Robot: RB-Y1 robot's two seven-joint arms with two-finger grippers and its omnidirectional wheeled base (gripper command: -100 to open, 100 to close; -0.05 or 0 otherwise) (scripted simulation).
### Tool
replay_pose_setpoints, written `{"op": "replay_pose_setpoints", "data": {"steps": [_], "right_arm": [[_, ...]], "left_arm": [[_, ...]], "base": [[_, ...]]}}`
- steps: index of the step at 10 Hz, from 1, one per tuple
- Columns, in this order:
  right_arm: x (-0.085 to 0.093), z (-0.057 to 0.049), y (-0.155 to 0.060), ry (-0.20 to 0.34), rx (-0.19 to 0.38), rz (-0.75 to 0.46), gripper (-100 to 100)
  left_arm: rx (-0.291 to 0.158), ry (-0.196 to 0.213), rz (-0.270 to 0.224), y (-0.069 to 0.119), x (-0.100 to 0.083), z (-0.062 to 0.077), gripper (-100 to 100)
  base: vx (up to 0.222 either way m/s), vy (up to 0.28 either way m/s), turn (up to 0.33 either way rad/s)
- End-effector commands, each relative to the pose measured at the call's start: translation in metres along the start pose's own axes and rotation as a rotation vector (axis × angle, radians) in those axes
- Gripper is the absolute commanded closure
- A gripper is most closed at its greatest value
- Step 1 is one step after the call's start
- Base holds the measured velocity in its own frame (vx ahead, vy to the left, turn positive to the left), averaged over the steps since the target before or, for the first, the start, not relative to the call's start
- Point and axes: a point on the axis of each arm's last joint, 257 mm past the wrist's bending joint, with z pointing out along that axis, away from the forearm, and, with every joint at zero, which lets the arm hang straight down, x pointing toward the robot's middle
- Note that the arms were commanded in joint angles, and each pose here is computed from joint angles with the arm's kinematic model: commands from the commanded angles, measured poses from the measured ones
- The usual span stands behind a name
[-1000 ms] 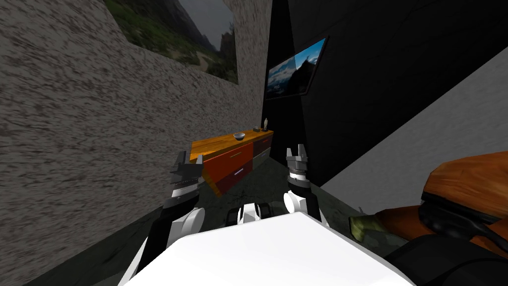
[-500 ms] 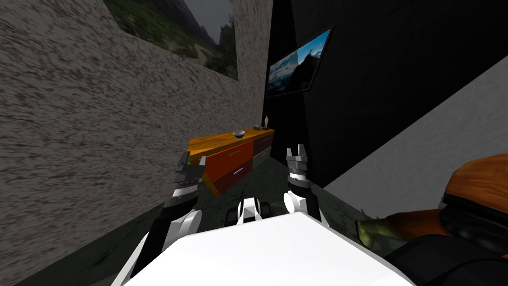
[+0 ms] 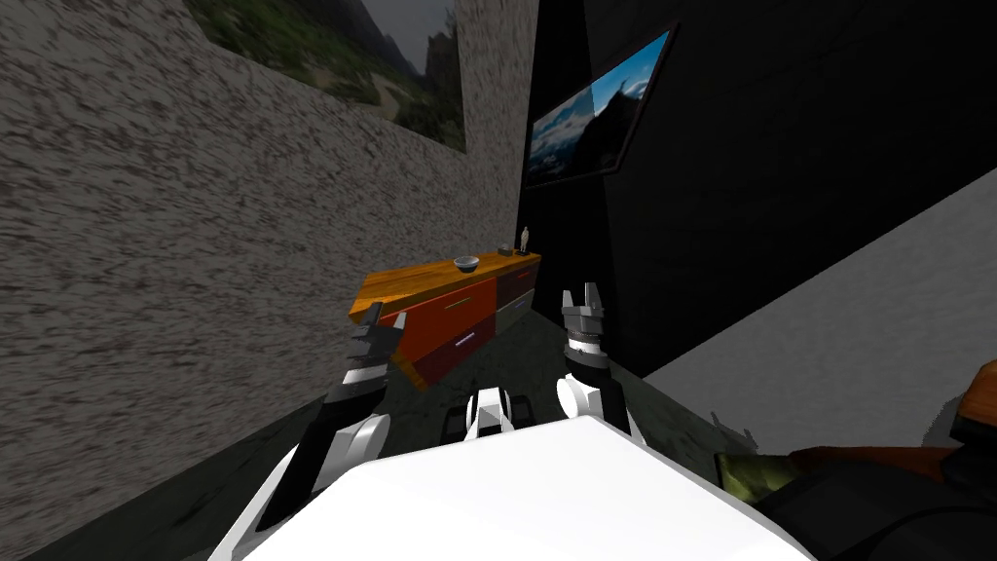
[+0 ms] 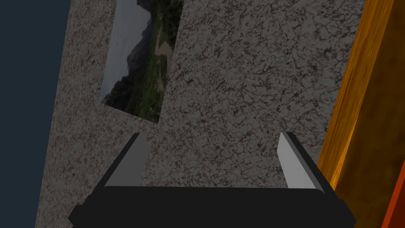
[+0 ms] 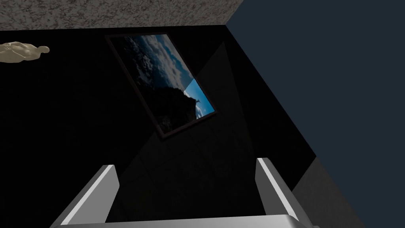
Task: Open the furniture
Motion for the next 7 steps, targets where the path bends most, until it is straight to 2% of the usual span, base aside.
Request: {"op": "replay_pose_setpoints", "data": {"steps": [1, 2, 4, 7], "right_arm": [[0.000, 0.000, 0.000, 0.000, 0.000, 0.000, 0], [0.000, 0.000, 0.000, 0.000, 0.000, 0.000, 0], [0.000, 0.000, 0.000, 0.000, 0.000, 0.000, 0], [0.000, 0.000, 0.000, 0.000, 0.000, 0.000, 0]], "left_arm": [[-0.057, -0.010, 0.012, 0.026, -0.009, -0.003, -100], [-0.098, -0.022, 0.018, 0.044, -0.018, -0.007, -100], [-0.137, -0.035, 0.023, 0.060, -0.027, -0.010, -100], [-0.220, -0.070, 0.031, 0.095, -0.048, -0.021, -100]], "base": [[0.117, -0.059, 0.058], [0.150, -0.121, 0.086], [0.135, -0.126, 0.067], [0.135, -0.096, 0.068]]}}
